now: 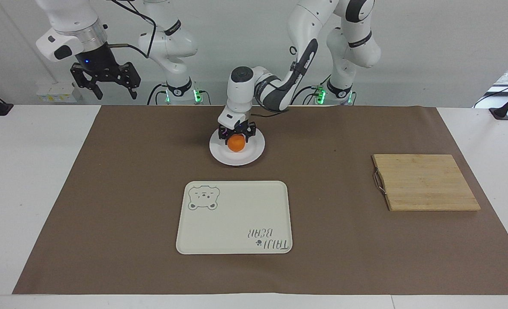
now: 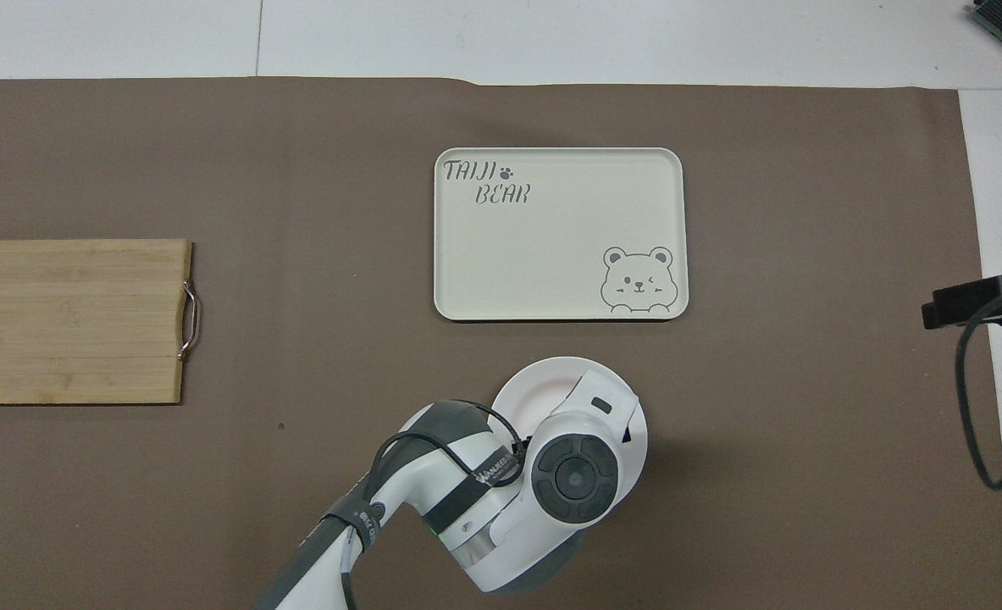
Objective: Place orange and plate with both arms
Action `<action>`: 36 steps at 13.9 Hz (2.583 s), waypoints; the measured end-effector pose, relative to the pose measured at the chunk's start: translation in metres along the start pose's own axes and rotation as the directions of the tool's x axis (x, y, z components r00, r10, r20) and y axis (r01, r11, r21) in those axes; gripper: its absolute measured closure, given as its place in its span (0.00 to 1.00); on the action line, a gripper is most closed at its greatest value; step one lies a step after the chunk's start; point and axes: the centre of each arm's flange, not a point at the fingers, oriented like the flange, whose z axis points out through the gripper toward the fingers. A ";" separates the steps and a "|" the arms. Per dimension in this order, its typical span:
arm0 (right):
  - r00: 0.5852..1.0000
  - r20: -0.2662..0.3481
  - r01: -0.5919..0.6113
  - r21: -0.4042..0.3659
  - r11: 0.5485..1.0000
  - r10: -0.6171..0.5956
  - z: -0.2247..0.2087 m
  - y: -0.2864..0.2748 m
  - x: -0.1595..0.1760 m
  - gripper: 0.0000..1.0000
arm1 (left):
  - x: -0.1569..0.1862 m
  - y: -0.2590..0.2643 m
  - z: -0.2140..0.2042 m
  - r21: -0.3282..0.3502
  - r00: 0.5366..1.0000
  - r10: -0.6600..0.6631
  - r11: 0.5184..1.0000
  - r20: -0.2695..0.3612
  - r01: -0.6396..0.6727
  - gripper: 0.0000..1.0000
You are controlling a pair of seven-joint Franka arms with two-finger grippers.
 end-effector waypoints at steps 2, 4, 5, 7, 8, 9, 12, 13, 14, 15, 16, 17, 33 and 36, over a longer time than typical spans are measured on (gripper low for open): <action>1.000 0.000 0.000 0.000 1.000 0.000 0.000 0.000 0.000 0.00 | 0.021 -0.009 -0.029 0.000 1.000 -0.017 1.000 -0.008 0.017 0.00; 1.000 0.000 0.000 0.000 1.000 0.000 0.000 0.000 0.000 0.00 | 0.048 -0.021 -0.053 0.011 1.000 -0.007 1.000 -0.011 0.007 0.00; 1.000 0.000 0.000 0.000 1.000 0.000 0.000 0.000 0.000 0.00 | 0.063 -0.028 -0.064 0.017 1.000 0.001 1.000 -0.012 -0.001 0.00; 1.000 0.000 0.000 0.000 1.000 0.000 0.000 0.000 0.000 0.00 | 0.098 -0.044 -0.088 0.027 0.999 0.030 0.999 -0.014 -0.030 0.00; 1.000 0.000 0.000 0.000 1.000 0.000 0.000 0.000 0.000 0.00 | 0.115 -0.052 -0.101 0.030 0.999 0.051 0.998 -0.016 -0.051 0.00; 1.000 0.000 0.000 0.000 1.000 0.000 0.000 0.000 0.000 0.00 | 0.131 -0.060 -0.113 0.031 0.997 0.069 0.997 -0.019 -0.068 0.00; 1.000 0.000 0.000 0.000 1.000 0.000 0.000 0.000 0.000 0.00 | 0.181 -0.096 -0.151 0.039 0.992 0.123 0.992 -0.028 -0.121 0.00; 1.000 0.000 0.000 0.000 1.000 0.000 0.000 0.000 0.000 0.00 | 0.198 -0.112 -0.163 0.047 0.988 0.151 0.988 -0.025 -0.150 0.00; 1.000 0.000 0.000 0.000 1.000 0.000 0.000 0.000 0.000 0.00 | 0.215 -0.131 -0.175 0.055 0.984 0.175 0.983 -0.019 -0.173 0.00; 1.000 0.000 0.000 0.000 1.000 0.000 0.000 0.000 0.000 0.00 | 0.230 -0.150 -0.184 0.065 0.980 0.197 0.978 -0.010 -0.196 0.00; 1.000 0.000 0.000 0.000 1.000 0.000 0.000 0.000 0.000 0.00 | 0.246 -0.173 -0.191 0.073 0.974 0.226 0.972 0.001 -0.225 0.00; 1.000 0.000 0.000 0.000 1.000 0.000 0.000 0.000 0.000 0.00 | 0.260 -0.196 -0.198 0.079 0.967 0.255 0.964 0.009 -0.255 0.00; 1.000 0.000 0.000 0.000 1.000 0.000 0.000 0.000 0.000 0.00 | 0.264 -0.397 -0.315 0.108 0.969 0.244 0.963 0.034 -0.247 0.00; 1.000 0.000 0.000 0.000 1.000 0.000 0.000 0.000 0.000 0.00 | 0.251 -0.398 -0.324 0.109 0.969 0.244 0.963 0.045 -0.248 0.00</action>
